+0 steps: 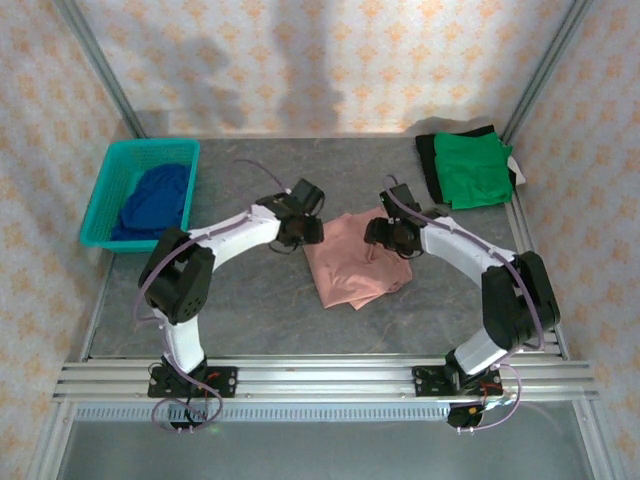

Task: Fold and stack the t-shirts

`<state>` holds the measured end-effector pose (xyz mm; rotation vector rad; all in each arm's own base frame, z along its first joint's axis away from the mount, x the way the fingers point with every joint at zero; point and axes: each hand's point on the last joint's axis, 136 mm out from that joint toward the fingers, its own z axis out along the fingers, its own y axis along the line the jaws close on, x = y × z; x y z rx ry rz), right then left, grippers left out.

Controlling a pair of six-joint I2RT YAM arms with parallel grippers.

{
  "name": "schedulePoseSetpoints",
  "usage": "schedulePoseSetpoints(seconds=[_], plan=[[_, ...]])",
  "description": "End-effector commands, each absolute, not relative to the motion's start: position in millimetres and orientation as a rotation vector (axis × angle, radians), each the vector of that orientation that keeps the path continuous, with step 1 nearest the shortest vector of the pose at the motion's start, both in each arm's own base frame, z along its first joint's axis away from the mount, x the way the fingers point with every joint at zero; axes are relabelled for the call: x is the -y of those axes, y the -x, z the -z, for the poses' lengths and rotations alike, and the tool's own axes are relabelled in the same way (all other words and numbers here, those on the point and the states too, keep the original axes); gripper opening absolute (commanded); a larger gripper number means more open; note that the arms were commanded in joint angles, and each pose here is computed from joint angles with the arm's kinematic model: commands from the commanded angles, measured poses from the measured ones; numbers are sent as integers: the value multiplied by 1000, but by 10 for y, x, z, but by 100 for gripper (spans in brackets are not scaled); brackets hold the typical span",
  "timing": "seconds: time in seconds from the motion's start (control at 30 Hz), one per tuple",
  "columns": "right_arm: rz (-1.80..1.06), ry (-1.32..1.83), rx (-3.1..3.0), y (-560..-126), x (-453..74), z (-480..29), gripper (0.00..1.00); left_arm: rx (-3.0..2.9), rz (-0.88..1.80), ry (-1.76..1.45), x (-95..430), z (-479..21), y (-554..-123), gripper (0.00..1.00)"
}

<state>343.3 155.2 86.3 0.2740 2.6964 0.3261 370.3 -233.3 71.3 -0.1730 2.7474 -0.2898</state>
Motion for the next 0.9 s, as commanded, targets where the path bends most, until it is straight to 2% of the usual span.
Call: schedulePoseSetpoints(seconds=[0.0, 0.4, 0.5, 0.63, 0.73, 0.77, 0.83, 0.87], plan=[[-222, -142, -2771, -3480, -1517, -648, 73, -2849, 206, 261, 2219, -241, -3584, 51], [-217, 76, -2891, -3712, -1597, -233, 99, -2865, 104, 223, 2171, -192, -3653, 53], [-284, 121, -2871, -3706, -1663, -277, 99, -2864, 112, 217, 2196, -195, -3678, 53], [-166, 175, -2917, -3681, -1544, -186, 99, -2875, 105, 199, 2229, -173, -3717, 53], [-198, 212, -2945, -3633, -1579, -129, 100, -2877, 94, 192, 2227, -168, -3741, 53], [-214, 211, -2962, -3606, -1595, -106, 97, -2877, 94, 191, 2232, -170, -3750, 53], [-271, 181, -3004, -3526, -1648, -67, 82, -2874, 99, 188, 2234, -196, -3790, 53], [-304, 161, -3014, -3484, -1676, -45, 78, -2871, 101, 187, 2233, -218, -3809, 53]])
